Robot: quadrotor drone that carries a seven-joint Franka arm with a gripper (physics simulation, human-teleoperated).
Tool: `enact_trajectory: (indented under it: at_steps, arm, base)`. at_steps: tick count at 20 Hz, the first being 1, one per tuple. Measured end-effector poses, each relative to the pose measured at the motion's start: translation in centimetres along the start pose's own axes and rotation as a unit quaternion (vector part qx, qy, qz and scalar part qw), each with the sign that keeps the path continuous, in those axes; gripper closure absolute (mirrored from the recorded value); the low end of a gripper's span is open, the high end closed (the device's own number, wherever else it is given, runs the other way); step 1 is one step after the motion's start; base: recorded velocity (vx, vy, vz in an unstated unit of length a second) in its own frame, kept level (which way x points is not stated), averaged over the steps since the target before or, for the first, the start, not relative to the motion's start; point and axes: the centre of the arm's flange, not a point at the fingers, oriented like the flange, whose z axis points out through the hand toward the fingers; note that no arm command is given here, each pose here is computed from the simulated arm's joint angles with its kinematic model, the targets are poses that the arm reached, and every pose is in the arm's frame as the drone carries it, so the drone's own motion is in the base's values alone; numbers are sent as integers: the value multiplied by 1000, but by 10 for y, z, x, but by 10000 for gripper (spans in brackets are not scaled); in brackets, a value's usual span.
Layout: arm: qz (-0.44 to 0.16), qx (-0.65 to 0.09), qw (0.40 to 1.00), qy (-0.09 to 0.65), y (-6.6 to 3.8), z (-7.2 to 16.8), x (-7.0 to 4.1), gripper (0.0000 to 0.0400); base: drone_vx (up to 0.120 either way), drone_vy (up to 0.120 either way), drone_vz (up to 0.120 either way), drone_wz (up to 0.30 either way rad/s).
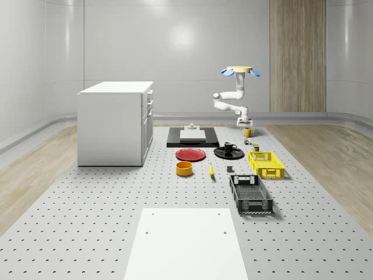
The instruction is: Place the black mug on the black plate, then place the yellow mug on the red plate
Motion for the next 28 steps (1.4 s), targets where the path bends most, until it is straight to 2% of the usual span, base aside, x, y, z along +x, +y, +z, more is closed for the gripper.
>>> enact_trajectory:
  at_steps: [9, 12, 14, 16, 21, 28]
  arm:
    - [0, 0, 1000, 0, 0, 0, 1, 0]
    - [0, 0, 1000, 0, 0, 0, 1, 141]
    - [0, 0, 1000, 0, 1, 0, 1, 200]
    - [0, 0, 1000, 0, 1, 0, 1, 235]
    - [0, 0, 1000, 0, 1, 0, 1, 274]
    - [0, 0, 1000, 0, 1, -1, 1, 287]
  base:
    - [0, 0, 0, 0]
    - [0, 0, 0, 0]
    - [0, 0, 0, 0]
    - [0, 0, 0, 0]
    - [0, 0, 0, 0]
    - [0, 0, 0, 0]
